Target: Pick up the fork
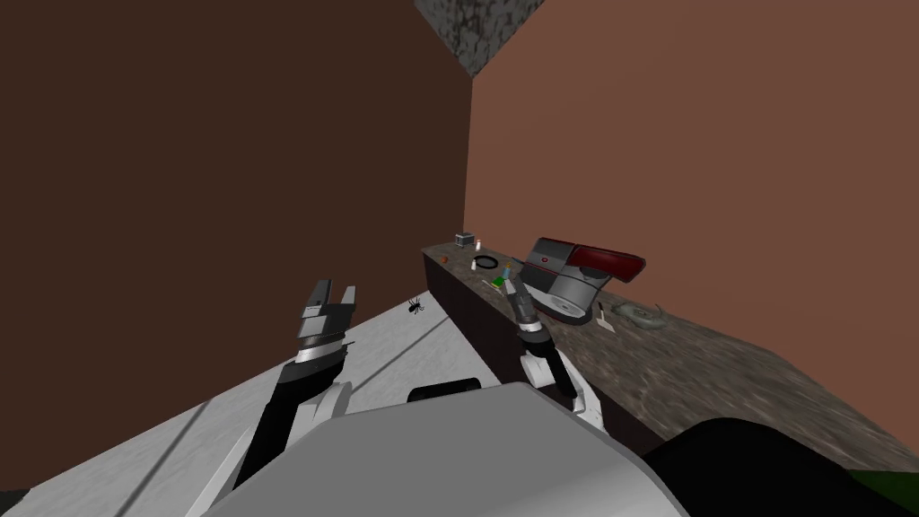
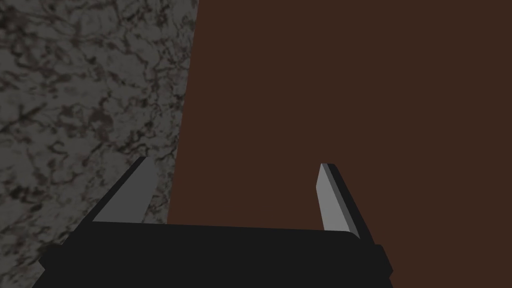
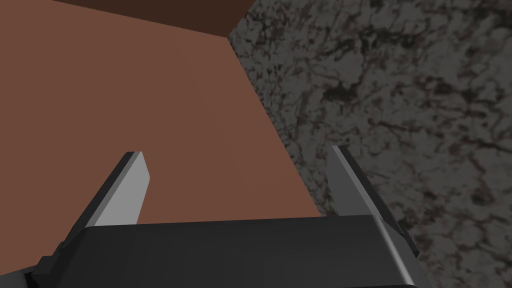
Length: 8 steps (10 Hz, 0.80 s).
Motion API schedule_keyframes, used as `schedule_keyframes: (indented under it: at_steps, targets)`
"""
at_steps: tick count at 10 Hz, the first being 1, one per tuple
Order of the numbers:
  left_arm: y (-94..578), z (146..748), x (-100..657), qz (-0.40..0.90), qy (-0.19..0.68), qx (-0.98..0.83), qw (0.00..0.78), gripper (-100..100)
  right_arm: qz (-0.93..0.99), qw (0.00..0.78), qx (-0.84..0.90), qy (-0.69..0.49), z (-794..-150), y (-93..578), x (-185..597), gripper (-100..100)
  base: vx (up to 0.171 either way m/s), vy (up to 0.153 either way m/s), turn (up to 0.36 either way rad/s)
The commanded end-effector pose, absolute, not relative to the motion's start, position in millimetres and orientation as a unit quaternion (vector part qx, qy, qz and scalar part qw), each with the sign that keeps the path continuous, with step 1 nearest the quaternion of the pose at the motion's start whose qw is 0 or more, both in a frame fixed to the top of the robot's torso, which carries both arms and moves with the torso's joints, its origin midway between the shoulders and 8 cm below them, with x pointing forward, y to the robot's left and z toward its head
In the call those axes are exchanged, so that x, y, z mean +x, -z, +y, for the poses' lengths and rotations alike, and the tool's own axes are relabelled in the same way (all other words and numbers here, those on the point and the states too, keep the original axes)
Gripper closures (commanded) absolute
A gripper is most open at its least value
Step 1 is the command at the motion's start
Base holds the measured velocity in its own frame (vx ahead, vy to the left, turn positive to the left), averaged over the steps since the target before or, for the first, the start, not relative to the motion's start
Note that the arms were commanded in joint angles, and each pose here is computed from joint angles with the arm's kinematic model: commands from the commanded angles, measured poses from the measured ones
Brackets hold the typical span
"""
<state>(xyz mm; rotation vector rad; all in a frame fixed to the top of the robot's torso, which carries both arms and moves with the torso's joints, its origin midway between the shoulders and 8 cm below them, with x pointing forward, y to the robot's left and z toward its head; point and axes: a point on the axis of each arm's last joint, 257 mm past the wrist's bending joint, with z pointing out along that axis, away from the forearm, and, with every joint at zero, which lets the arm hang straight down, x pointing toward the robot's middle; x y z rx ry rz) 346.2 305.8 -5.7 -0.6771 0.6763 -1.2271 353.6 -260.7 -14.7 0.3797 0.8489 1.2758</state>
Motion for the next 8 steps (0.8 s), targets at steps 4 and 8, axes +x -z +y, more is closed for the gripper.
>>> schedule_keyframes:
  at_steps: [4,8]
  targets:
    - [5.7,305.8,346.2,0.305,0.553,-0.305,0.712,0,0.489,0.684,0.155,-0.518,-268.2,86.7,359.6,-100,0.064,0.159,-0.057]
    - [5.7,305.8,346.2,0.305,0.553,-0.305,0.712,0,0.547,0.667,0.151,-0.483,-283.4,132.0,360.2,-100,0.043,0.103,-0.020]
